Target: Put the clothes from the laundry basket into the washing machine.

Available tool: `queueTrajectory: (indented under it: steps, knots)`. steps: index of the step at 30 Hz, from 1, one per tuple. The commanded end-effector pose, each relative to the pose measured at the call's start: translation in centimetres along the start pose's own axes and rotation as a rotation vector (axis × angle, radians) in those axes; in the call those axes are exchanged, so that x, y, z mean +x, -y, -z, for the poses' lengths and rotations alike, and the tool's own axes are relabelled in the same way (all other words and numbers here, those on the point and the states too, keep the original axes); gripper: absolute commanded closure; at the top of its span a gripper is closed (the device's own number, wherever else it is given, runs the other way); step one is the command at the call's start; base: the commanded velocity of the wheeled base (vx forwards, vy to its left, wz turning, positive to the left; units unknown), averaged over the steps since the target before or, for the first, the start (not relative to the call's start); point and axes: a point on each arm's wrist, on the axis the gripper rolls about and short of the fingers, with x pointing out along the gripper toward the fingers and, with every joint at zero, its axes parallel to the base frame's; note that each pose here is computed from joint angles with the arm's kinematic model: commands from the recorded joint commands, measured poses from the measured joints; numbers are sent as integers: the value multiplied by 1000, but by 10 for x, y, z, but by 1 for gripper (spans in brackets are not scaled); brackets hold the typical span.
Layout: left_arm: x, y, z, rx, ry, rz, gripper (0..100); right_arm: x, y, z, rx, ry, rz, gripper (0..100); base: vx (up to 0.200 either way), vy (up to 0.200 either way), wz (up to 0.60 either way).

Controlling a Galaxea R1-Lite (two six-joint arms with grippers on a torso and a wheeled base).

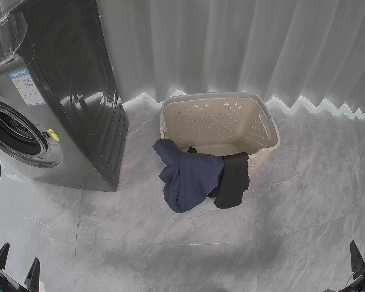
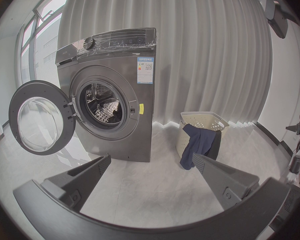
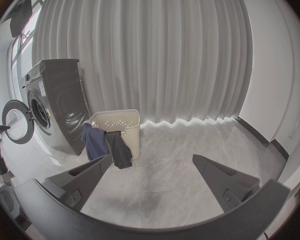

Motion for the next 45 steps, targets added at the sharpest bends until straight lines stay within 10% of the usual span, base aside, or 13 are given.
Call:
queueTrajectory:
  steps: [1, 33, 38, 45]
  knots:
    - [0, 0, 5, -1, -5, -1, 0, 0, 0, 5, 4, -2, 0, 0, 200, 0, 0]
    - [0, 0, 5, -3, -7, -1, 0, 0, 0, 5, -4, -4, -2, 0, 19, -38, 0]
    - [0, 0, 5, -4, -7, -1, 0, -11, -1, -69, 14, 178, -21, 0, 0, 0, 0]
    - [0, 0, 5, -4, -7, -1, 0, 50, -8, -52, 64, -275, -179, 0, 0, 0, 0]
